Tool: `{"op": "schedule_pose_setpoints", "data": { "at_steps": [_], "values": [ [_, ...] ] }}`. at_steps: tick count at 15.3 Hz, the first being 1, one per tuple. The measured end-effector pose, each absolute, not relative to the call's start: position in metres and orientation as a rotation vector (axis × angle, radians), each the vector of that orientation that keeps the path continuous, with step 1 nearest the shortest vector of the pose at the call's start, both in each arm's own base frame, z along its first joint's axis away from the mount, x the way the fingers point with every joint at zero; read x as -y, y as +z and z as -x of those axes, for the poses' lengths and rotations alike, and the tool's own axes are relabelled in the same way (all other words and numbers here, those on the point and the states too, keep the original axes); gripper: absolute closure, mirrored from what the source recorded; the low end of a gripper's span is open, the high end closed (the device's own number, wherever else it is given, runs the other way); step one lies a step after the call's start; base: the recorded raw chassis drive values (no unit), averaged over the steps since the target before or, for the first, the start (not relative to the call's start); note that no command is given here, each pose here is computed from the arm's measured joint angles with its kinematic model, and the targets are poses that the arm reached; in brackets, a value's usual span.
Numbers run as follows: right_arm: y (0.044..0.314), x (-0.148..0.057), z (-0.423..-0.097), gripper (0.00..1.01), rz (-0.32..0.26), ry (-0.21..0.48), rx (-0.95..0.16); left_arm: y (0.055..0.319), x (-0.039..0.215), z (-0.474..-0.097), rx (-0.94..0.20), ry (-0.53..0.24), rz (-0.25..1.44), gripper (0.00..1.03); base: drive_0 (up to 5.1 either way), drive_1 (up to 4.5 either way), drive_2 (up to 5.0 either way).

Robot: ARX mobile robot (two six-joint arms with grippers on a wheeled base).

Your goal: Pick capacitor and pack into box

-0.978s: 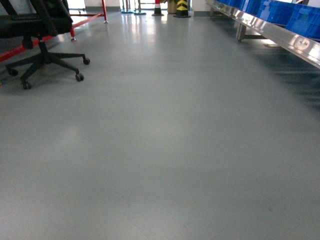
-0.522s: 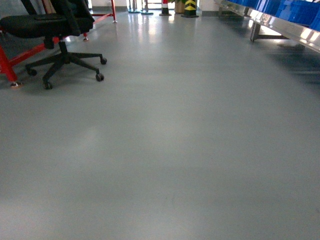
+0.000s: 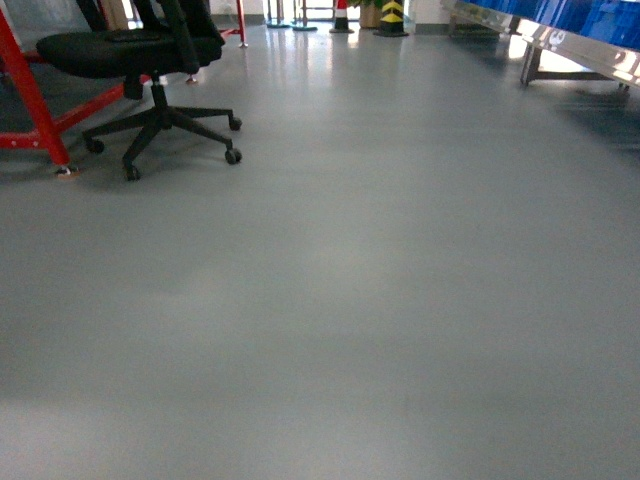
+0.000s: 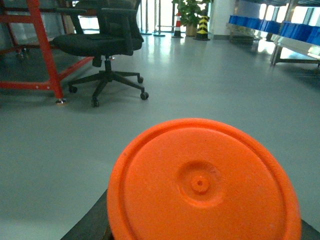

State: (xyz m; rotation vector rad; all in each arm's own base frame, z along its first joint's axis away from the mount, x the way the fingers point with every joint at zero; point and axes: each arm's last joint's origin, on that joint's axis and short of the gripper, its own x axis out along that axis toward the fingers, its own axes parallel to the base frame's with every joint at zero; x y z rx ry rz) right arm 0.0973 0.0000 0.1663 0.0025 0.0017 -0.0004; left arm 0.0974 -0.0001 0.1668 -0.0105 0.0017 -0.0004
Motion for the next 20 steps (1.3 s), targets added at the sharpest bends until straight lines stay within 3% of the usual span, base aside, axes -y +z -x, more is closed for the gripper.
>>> {"op": "schedule_pose_setpoints", "data": {
  "at_steps": [20],
  "values": [
    [0.1667,0.0,-0.0973,0.03,-0.002,0.0,0.003,0.1669,0.0001,-0.0974,-0.001,0.0,0.01,0.59,-5.0,2.5,2.5]
  ]
}}
